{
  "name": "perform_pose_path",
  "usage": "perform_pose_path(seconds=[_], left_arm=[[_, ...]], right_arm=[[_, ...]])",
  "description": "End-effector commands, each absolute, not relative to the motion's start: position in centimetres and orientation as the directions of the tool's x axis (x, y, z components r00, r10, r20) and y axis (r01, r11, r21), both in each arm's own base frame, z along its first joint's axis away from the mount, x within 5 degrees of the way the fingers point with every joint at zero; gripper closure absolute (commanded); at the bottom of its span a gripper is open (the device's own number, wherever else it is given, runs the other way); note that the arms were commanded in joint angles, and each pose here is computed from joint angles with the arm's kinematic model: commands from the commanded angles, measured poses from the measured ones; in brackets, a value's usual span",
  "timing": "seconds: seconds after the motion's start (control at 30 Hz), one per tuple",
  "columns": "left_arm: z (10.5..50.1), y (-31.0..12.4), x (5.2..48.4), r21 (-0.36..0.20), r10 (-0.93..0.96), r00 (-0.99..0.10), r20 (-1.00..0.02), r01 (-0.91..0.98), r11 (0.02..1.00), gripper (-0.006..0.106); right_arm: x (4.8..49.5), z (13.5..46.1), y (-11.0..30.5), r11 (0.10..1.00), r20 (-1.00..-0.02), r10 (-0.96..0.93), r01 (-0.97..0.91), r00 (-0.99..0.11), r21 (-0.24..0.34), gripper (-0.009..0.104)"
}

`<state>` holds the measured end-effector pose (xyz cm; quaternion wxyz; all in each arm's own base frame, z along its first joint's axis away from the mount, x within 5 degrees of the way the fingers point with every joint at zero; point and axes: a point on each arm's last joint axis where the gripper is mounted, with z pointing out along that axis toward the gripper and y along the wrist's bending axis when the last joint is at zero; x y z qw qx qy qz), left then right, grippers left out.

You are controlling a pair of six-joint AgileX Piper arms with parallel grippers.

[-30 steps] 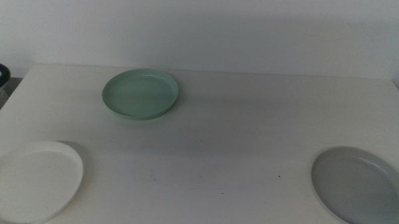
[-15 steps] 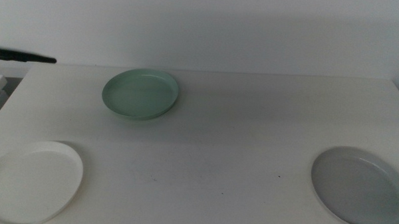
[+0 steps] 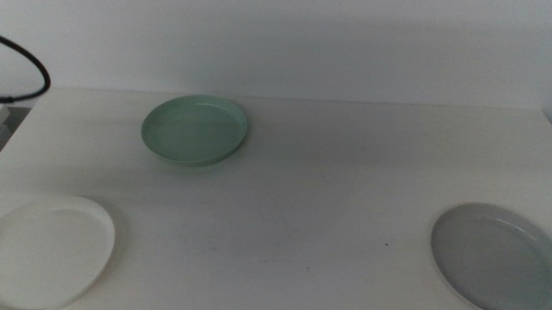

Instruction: Stack the three bowls on top of each other.

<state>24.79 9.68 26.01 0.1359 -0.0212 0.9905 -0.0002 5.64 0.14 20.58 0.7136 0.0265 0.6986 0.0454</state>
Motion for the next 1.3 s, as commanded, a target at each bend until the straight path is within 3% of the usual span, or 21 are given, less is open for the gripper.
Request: perform_pose_path(seconds=[0.0, 0.43, 0.73, 0.97, 1.13, 1.27], left_arm=[[24.6, 10.4, 26.0, -0.020, -0.042, -0.961, -0.273, -0.038, 0.999, 0.010], [17.5, 11.8, 29.2, -0.049, -0.010, -0.981, -0.193, -0.001, 0.999, 0.010], [15.9, 12.4, 29.9, -0.021, 0.002, -0.981, -0.193, 0.006, 1.000, 0.010], [14.7, 12.4, 29.9, -0.038, -0.001, -0.988, -0.156, 0.005, 0.999, 0.011], [14.1, 12.4, 30.0, -0.047, -0.003, -0.990, -0.140, 0.003, 0.999, 0.020], [14.1, 12.4, 29.9, -0.051, -0.003, -0.991, -0.132, 0.004, 0.999, 0.039]], right_arm=[[5.6, 20.8, 0.1, 0.996, -0.996, 0.088, -0.022, 0.033, 0.087, 0.002], [5.6, 20.8, 0.1, 0.996, -0.996, 0.088, -0.022, 0.033, 0.087, 0.002], [5.6, 20.8, 0.1, 0.996, -0.996, 0.088, -0.022, 0.033, 0.087, 0.002], [5.6, 20.8, 0.1, 0.996, -0.996, 0.088, -0.022, 0.033, 0.087, 0.002], [5.6, 20.8, 0.1, 0.996, -0.996, 0.088, -0.022, 0.033, 0.087, 0.002], [5.6, 20.8, 0.1, 0.996, -0.996, 0.088, -0.022, 0.033, 0.087, 0.002]])
